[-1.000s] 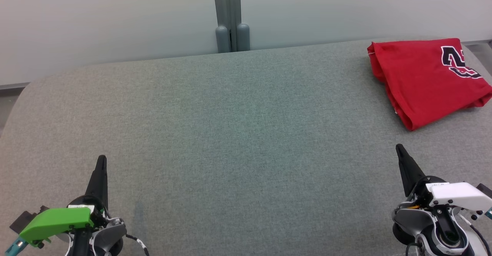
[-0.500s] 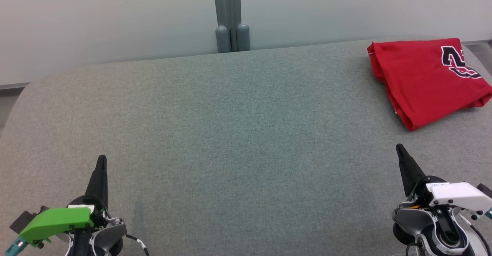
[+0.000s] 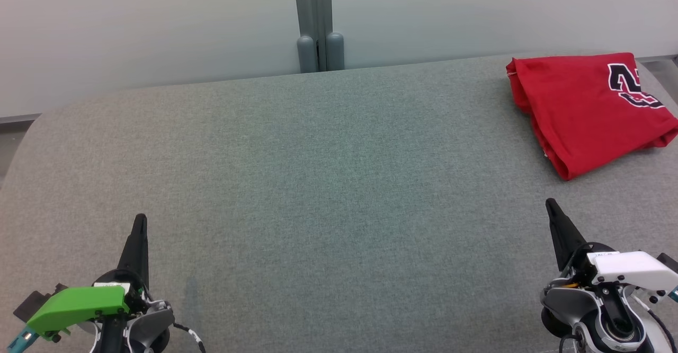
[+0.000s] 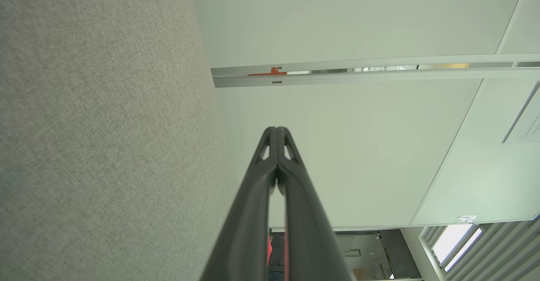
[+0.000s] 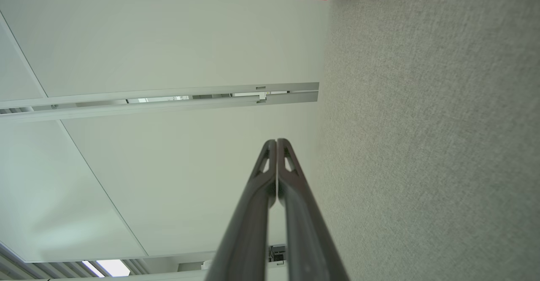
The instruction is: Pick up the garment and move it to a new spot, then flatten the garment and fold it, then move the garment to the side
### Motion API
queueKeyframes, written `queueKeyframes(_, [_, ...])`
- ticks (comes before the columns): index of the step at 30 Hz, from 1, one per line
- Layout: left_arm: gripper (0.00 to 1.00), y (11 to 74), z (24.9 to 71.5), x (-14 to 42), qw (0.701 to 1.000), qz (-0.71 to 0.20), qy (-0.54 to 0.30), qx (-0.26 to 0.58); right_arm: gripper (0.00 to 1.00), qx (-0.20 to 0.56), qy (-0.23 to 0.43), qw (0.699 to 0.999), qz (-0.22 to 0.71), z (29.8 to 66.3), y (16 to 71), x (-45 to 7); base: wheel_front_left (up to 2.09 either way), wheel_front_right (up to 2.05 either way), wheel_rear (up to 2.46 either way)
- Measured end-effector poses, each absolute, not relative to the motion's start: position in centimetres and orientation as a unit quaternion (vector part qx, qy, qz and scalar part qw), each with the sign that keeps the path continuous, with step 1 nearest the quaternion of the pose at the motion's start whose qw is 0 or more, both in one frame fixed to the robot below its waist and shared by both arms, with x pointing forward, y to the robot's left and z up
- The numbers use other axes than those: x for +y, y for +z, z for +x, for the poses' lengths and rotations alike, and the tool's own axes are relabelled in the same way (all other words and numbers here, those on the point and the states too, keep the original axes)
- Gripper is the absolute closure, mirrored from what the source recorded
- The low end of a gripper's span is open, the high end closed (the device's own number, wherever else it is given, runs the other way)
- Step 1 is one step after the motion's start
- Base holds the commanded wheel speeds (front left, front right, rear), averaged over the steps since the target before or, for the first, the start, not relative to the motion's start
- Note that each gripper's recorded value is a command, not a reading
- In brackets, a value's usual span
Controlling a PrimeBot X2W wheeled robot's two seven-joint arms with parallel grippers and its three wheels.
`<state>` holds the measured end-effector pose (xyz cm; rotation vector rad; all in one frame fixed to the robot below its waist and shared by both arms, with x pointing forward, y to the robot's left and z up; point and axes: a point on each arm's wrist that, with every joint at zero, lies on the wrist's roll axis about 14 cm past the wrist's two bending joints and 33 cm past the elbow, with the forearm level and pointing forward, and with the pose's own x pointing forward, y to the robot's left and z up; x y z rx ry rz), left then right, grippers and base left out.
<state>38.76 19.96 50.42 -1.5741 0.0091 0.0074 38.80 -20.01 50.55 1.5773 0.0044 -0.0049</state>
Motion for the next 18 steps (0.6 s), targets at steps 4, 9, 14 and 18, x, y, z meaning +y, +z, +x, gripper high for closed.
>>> queueKeyframes(4, [1.00, 50.42, 38.76, 19.96, 0.706, -0.708, 0.003, 0.004, 1.00, 0.002, -0.002, 0.705, 0.709, 38.80, 50.54, -20.00, 0.00, 0.00, 0.00])
queueKeyframes(9, [1.00, 50.42, 38.76, 19.96, 0.706, -0.708, 0.003, 0.004, 1.00, 0.002, -0.002, 0.705, 0.710, 38.80, 50.54, -20.00, 0.00, 0.00, 0.00])
queueKeyframes(14, [1.00, 50.42, 38.76, 19.96, 0.706, -0.708, 0.003, 0.004, 1.00, 0.002, -0.002, 0.704, 0.710, 38.80, 50.54, -20.00, 0.00, 0.00, 0.00])
queueKeyframes(18, [1.00, 50.42, 38.76, 19.96, 0.706, -0.708, 0.003, 0.004, 1.00, 0.002, -0.002, 0.704, 0.710, 38.80, 50.54, -20.00, 0.00, 0.00, 0.00])
